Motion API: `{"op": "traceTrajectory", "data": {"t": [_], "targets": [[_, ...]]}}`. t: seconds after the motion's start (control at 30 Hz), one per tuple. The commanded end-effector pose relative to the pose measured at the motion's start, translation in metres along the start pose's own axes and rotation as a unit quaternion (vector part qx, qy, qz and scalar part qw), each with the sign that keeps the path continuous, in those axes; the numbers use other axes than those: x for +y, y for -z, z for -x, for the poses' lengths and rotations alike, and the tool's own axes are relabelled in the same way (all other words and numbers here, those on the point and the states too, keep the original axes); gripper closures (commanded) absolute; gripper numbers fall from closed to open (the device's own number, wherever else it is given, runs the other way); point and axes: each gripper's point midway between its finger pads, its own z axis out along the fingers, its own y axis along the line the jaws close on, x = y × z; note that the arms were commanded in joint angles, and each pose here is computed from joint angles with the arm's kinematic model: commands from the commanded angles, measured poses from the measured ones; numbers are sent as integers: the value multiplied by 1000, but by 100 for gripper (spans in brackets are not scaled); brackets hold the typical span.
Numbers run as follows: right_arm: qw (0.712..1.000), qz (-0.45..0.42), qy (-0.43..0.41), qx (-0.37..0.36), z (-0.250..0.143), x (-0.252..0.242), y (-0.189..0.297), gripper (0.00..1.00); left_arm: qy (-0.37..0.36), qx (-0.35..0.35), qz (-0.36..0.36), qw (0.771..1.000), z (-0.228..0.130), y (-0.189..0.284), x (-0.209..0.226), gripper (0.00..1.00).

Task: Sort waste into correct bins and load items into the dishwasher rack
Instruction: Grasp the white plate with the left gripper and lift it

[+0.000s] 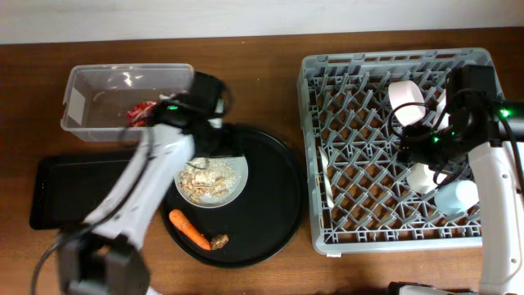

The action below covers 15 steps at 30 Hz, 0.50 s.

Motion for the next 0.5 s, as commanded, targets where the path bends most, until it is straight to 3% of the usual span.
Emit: {"op": "traceTrajectory", "data": {"t": [0.0,0.13,0.17,0.2,0.27,0.47], "targets": [[1000,-6,4,7,-1,-3,-4,18,-4,40,-15,999,-13,-45,-33,11],[1000,-6,4,7,-1,-3,-4,18,35,67,3,997,-18,-92,-35,22],[1000,-6,4,7,-1,-3,-4,18,38,73,10,997,-20,-102,-33,27],[1000,-6,4,7,-1,-3,-4,18,39,81,15,996,-22,-112,-31,39],[1000,-5,4,7,-1,-3,-4,18,40,96,23,994,-28,-124,-27,45],[1000,-5,4,7,-1,-3,-4,18,37,121,37,991,-41,-138,-24,97]]}}
